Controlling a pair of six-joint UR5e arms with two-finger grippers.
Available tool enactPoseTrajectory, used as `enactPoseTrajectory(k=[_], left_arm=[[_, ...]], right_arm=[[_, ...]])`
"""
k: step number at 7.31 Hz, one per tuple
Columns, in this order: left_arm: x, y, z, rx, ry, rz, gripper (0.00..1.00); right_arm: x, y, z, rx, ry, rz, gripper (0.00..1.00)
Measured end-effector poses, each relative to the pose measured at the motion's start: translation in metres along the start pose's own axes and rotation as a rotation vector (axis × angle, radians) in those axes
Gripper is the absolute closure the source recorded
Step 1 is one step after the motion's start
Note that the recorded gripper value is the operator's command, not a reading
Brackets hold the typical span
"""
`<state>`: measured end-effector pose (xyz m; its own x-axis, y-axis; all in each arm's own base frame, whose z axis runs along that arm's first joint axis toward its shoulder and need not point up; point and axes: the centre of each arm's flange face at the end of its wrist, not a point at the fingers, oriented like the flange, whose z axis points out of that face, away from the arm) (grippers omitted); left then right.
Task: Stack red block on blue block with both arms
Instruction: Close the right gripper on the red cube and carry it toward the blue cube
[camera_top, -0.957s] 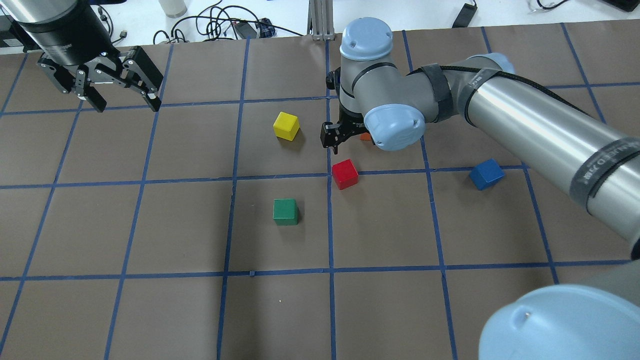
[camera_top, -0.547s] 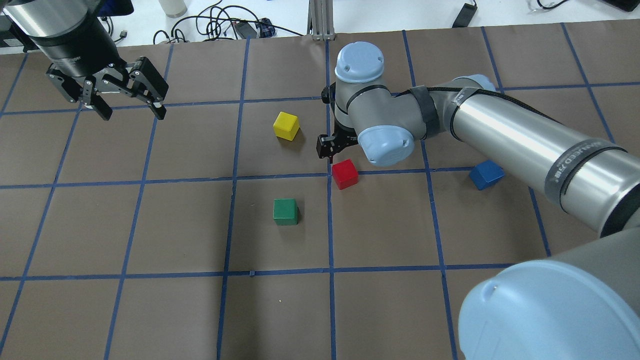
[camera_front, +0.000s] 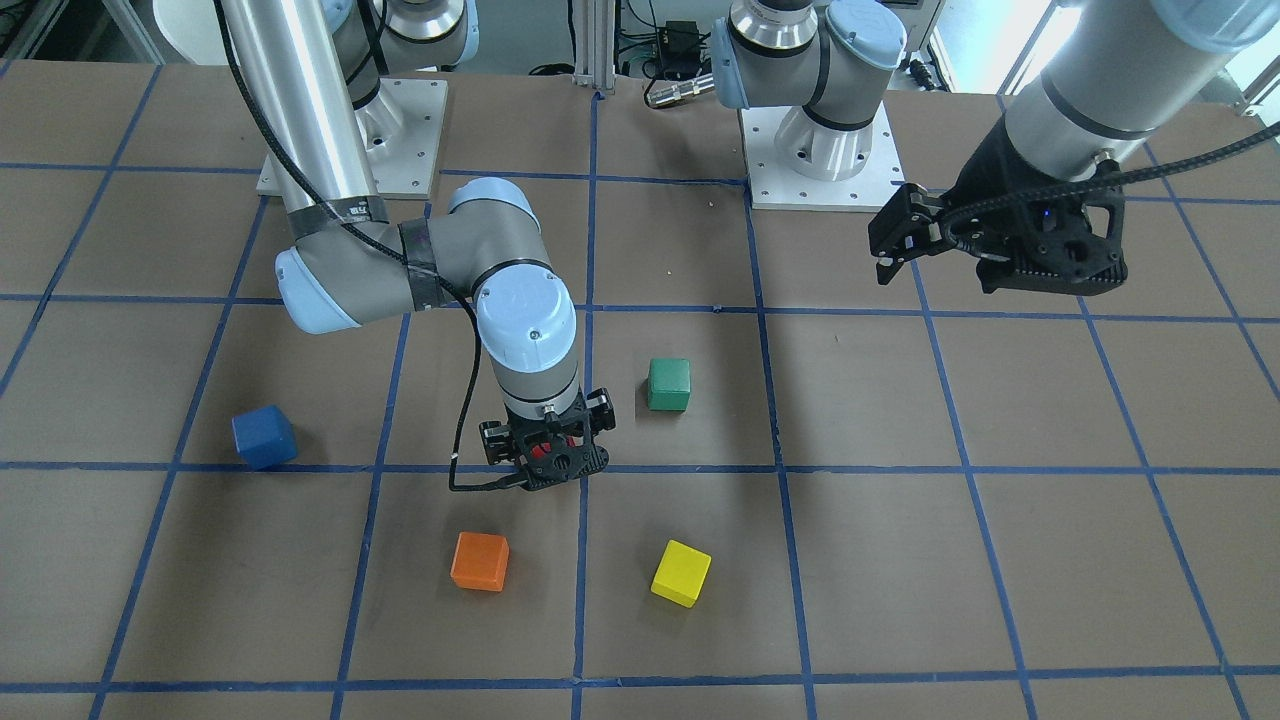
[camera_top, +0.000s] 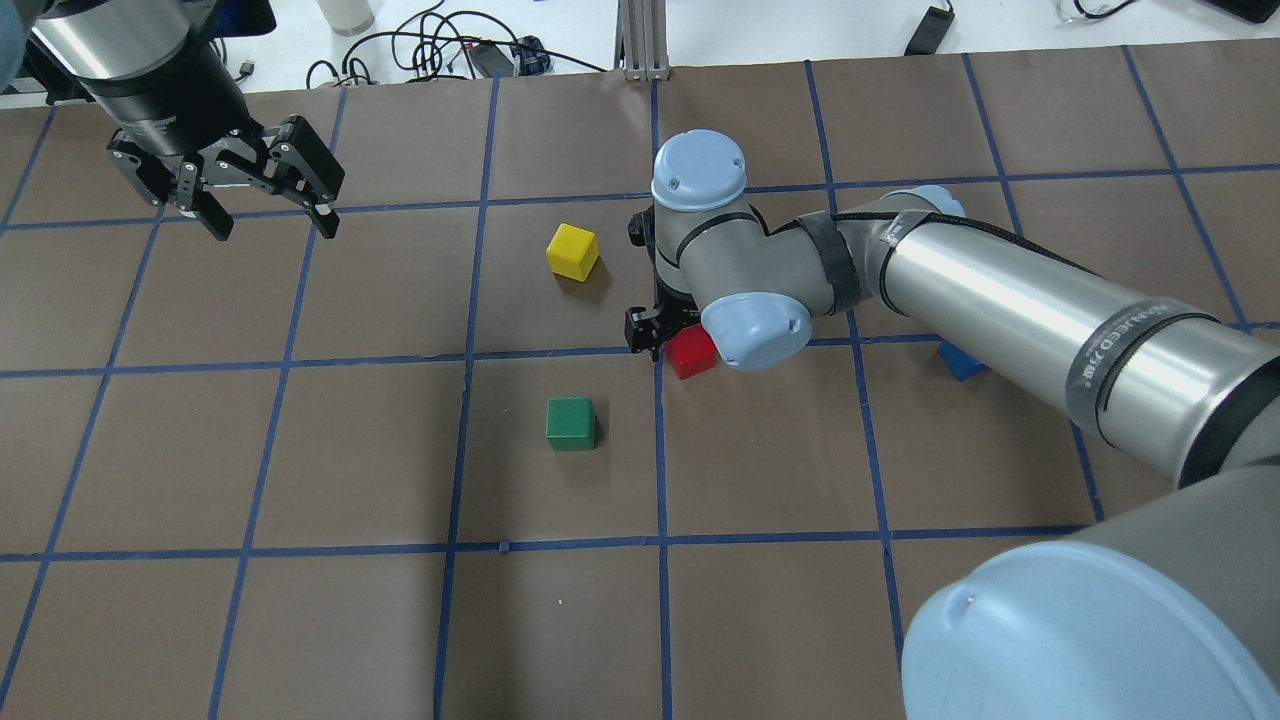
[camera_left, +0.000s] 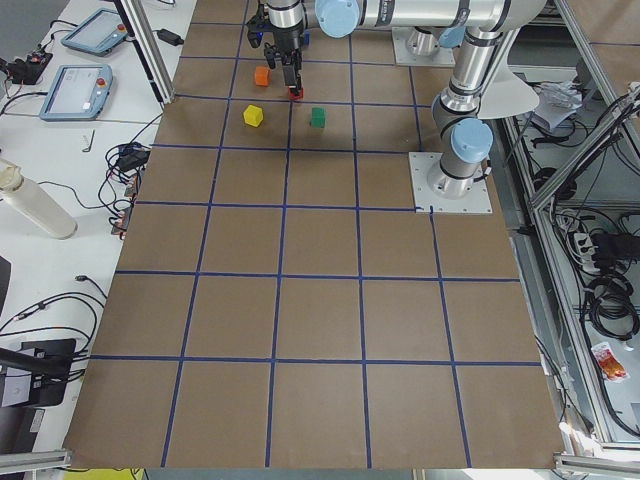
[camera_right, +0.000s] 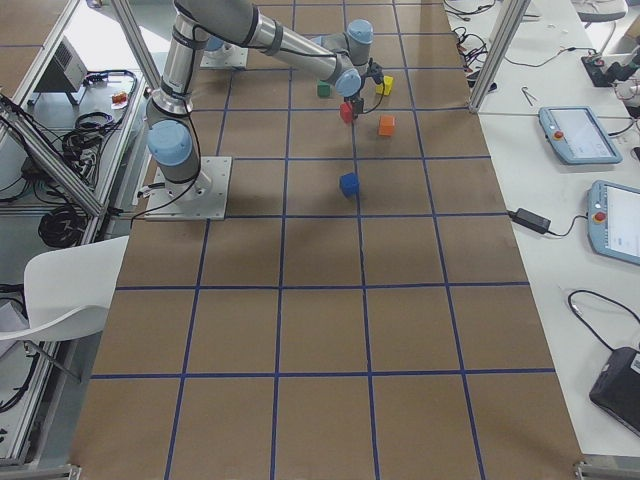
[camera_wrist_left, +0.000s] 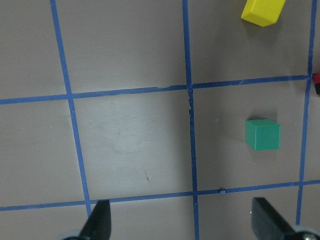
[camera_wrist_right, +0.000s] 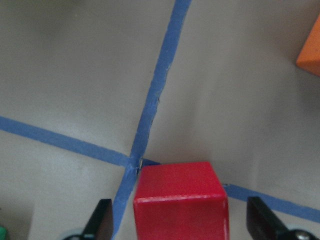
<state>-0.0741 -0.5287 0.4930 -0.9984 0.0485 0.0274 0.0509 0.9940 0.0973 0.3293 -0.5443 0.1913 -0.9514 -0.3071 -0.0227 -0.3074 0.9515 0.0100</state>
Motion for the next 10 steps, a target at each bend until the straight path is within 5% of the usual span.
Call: enactPoseTrajectory(k=[2, 6, 10], left_arm=[[0.000, -0.003, 0.004, -0.008, -0.001, -0.014, 0.00], [0.000, -0.004, 0.005, -0.009, 0.000, -0.016, 0.00], [0.003, -0.002, 0.006, -0.010, 0.004, -0.013, 0.00]], right_arm=[[0.000, 0.002, 0.000, -0.008, 0.003, -0.023, 0.96], [0.033, 0.005, -0.057, -0.007, 0.046, 0.010, 1.00], [0.207, 0.044, -0.154, -0.028, 0.060, 0.297, 1.00]])
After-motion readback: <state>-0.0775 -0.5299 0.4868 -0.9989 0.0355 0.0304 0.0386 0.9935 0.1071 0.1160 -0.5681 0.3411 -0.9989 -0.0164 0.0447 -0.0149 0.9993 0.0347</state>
